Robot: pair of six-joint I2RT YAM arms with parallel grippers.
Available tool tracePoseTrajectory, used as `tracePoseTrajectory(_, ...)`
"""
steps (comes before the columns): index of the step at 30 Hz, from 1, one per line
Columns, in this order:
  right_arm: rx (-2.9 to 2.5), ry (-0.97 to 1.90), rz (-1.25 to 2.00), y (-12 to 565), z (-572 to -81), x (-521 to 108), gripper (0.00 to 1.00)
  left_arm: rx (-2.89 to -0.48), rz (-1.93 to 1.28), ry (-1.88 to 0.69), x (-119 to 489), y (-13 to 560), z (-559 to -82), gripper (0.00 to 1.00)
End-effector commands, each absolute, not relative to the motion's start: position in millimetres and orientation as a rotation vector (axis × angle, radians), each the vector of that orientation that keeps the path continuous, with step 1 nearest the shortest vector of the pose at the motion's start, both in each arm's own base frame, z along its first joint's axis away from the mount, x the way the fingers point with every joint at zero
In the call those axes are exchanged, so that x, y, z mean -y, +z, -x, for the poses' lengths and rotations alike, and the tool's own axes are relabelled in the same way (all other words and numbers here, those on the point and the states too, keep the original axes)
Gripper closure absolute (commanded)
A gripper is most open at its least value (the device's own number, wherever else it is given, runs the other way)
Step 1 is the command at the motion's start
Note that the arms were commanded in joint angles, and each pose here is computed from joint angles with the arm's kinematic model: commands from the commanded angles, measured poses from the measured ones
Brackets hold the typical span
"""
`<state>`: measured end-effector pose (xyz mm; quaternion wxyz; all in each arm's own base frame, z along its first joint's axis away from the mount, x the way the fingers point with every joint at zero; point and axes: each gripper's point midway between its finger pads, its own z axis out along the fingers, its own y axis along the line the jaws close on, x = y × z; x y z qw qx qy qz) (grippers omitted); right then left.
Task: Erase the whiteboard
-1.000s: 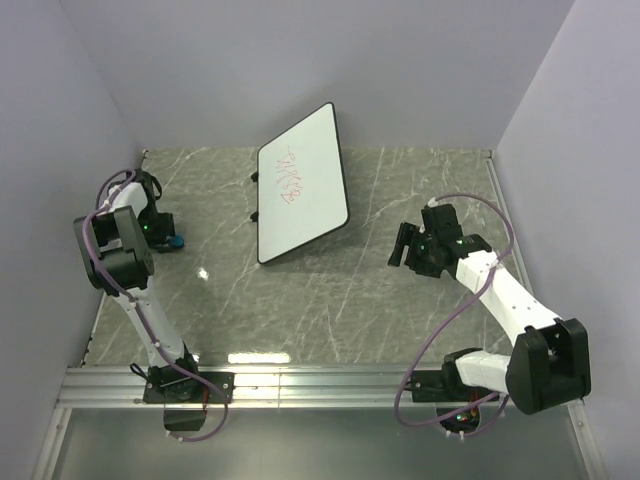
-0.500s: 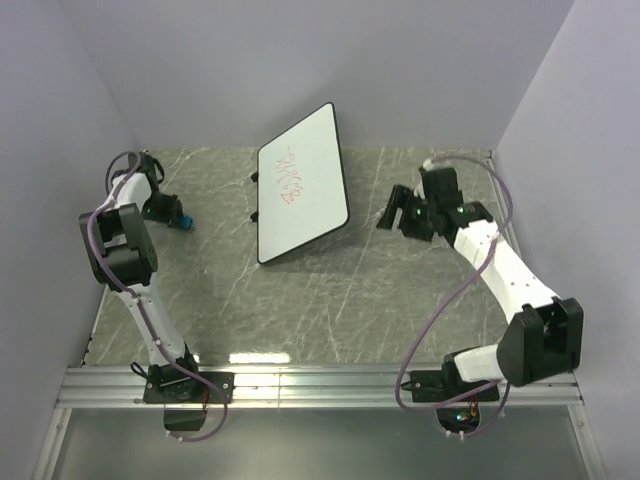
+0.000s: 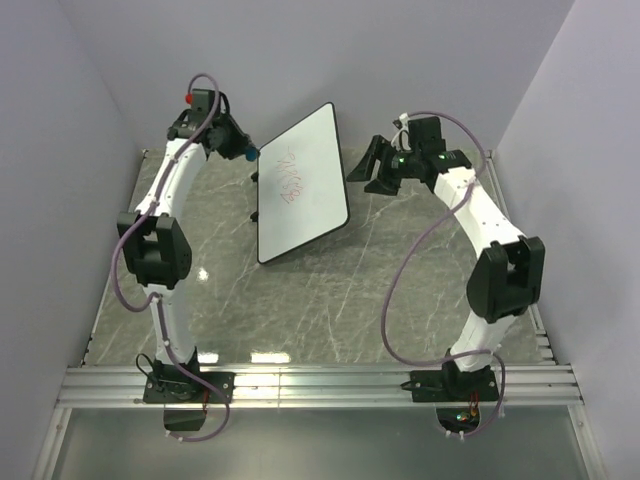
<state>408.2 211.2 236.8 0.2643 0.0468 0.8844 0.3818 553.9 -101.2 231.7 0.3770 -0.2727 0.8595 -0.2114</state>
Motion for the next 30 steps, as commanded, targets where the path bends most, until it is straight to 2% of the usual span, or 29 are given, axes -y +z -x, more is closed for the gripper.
tracePoseTrajectory(1, -2.296, 1.156, -0.084, 267.3, -433.0, -229.5, 0.27, -2.252, 0.5, -0.671, 140.4, 226.6, -555.9, 1.0)
tracePoseTrajectory(7, -2.328, 1.134, -0.099, 264.7, -460.8, -240.1, 0.25, -2.292, 0.406, -0.813, 196.3, 215.0, -551.7, 1.0)
tracePoseTrajectory(13, -2.416, 1.129, -0.107, 227.7, -463.8, -255.8, 0.28, -2.293, 0.285, -0.891, 245.1, 226.4, -534.9, 1.0)
tracePoseTrajectory(14, -2.438, 1.131, -0.1, 217.8, -462.9, -259.3, 0.31, -2.29, 0.274, -0.903, 249.1, 229.8, -532.1, 1.0)
tracePoseTrajectory(15, -2.451, 1.141, -0.088, 213.4, -460.6, -263.1, 0.41, -2.292, 0.261, -0.914, 252.9, 231.2, -528.5, 1.0)
tracePoseTrajectory(16, -2.467, 1.161, -0.05, 209.8, -454.5, -271.6, 0.46, -2.295, 0.237, -0.929, 260.2, 232.9, -523.5, 1.0)
tracePoseTrajectory(18, -2.504, 1.172, -0.031, 197.9, -451.5, -278.0, 0.63, -2.302, 0.217, -0.936, 265.1, 235.5, -514.9, 1.0)
tracePoseTrajectory(21, -2.532, 1.168, 0.0, 190.3, -445.2, -284.5, 0.79, -2.331, 0.19, -0.928, 269.5, 231.0, -502.3, 1.0)
tracePoseTrajectory(24, -2.545, 1.146, 0.012, 188.5, -444.5, -283.1, 0.9, -2.394, 0.169, -0.901, 269.5, 209.1, -489.5, 1.0)
tracePoseTrajectory(30, -2.539, 1.135, 0.001, 194.8, -448.6, -276.4, 0.95, -2.581, 0.235, -0.77, 243.8, 148.0, -460.9, 1.0)
